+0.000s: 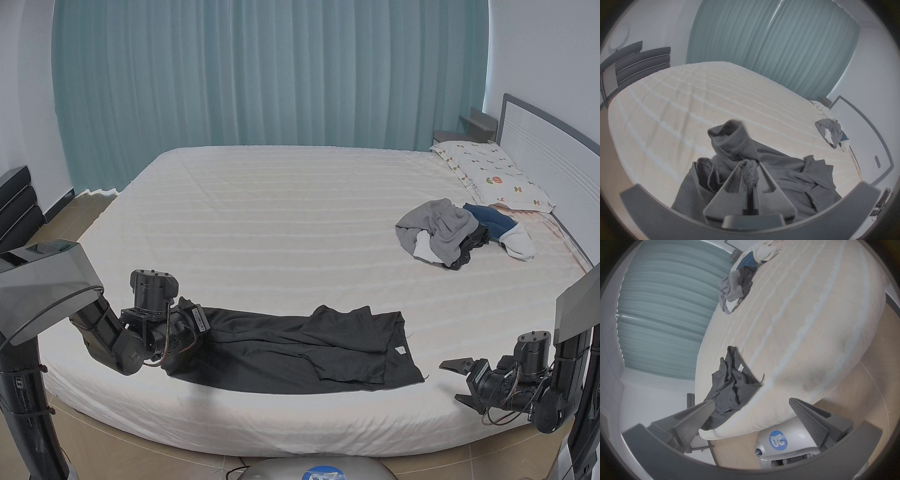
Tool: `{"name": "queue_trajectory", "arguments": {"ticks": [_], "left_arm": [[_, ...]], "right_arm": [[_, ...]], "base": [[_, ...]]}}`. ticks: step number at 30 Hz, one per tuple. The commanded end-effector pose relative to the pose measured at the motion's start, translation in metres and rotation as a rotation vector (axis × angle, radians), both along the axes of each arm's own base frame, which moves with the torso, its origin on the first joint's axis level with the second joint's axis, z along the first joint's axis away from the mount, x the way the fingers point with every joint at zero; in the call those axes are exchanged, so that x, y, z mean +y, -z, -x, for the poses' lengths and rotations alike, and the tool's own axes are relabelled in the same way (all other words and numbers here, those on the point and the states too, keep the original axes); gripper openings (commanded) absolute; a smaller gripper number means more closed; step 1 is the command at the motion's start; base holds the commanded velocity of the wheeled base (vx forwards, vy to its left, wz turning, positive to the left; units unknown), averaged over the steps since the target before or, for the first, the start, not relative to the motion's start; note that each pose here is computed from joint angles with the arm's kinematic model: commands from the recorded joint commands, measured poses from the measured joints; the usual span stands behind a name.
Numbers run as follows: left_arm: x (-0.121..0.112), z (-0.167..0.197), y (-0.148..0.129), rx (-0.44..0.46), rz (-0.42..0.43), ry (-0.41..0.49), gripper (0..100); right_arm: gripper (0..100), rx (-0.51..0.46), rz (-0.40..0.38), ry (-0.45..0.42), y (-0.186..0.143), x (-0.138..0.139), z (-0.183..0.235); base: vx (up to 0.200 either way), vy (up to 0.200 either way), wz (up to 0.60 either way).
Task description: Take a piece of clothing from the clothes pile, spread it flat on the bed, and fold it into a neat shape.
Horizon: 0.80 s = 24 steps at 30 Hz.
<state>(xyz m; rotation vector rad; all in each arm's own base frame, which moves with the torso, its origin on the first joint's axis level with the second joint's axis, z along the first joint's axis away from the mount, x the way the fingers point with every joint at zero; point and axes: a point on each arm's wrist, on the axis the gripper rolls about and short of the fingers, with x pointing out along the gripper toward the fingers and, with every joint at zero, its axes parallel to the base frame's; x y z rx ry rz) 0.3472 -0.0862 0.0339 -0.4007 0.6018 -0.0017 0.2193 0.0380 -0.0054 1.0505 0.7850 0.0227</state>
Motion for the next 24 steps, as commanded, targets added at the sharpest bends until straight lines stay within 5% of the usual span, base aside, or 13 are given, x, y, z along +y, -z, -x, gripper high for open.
{"name": "queue_trajectory", "arguments": {"ticks": [1,18,24], "left_arm": [[-0.023,0.004,-0.015,-0.038,-0.006,0.041,0],[-0.100,0.005,-0.028,0.019,-0.057,0.193,0],[-0.121,0.006,-0.008,0.061,-0.075,0.231,0]], "right_arm": [[100,0.008,-0.020,0.000,0.003,0.002,-0.002],[100,0.032,-0.011,-0.026,0.007,0.007,0.001],[100,0.035,-0.011,-0.028,0.008,0.007,0.001]], "base": [[0.000,-0.200,0.00],[0.000,-0.200,0.00],[0.000,0.000,0.00]]}}
